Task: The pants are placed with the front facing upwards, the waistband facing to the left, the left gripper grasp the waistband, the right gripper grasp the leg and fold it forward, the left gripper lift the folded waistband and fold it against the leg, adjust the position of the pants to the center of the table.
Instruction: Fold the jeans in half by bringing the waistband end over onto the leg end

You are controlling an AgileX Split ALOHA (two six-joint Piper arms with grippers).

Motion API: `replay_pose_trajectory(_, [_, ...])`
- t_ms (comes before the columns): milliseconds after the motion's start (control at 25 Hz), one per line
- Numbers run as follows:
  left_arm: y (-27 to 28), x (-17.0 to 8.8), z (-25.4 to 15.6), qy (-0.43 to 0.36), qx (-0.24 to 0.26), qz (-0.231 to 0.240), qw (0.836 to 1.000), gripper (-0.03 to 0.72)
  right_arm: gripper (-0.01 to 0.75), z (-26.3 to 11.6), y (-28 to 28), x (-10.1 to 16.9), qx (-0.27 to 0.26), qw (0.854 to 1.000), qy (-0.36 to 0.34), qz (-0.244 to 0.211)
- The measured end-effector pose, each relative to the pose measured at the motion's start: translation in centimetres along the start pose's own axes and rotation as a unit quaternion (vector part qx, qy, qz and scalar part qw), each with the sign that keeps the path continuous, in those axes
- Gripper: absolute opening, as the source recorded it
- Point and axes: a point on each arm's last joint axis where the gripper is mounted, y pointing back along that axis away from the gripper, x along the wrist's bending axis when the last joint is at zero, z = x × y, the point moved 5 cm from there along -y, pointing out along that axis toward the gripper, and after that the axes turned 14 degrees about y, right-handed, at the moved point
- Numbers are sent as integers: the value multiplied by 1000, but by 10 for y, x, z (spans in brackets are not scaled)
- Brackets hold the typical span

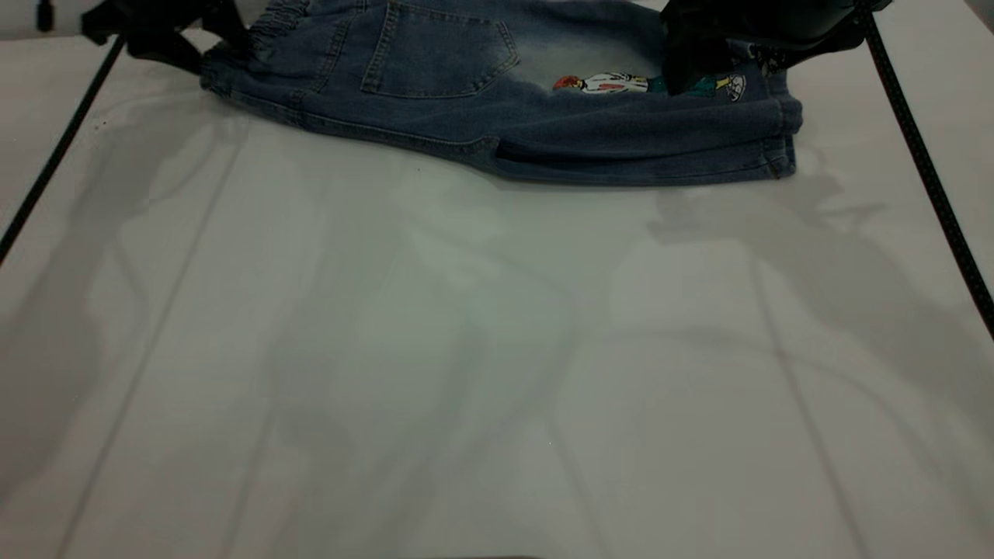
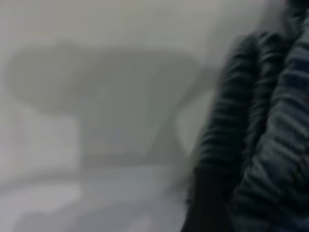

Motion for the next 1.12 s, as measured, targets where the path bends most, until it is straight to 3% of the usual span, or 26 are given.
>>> replay_pose_trajectory(440, [-22,6,-7,-5,6,-5,1000,428,559,-1,0,1,4,1000,0,2])
replay_pose_trajectory(560, [-22,5,-7,-1,6,-7,1000,300,559,-1,0,1,3,1000,0,2])
replay_pose_trajectory(640, [-21,5,-7,-1,9,-9,1000,140,558,3,0,0,-3,1000,0,0])
replay_pose_trajectory(720, [-19,3,-6,-5,12,-9,1000,57,558,12,1,-2,-21,1000,-1,-5])
replay_pose_trajectory(960, [2,-6,-10,-47,59,-12,997,41,558,44,7,-8,-81,996,-6,-20])
replay_pose_trajectory(1120, [34,-21,-6,-81,92,-22,992,41,558,53,-1,-10,-93,995,-8,-23])
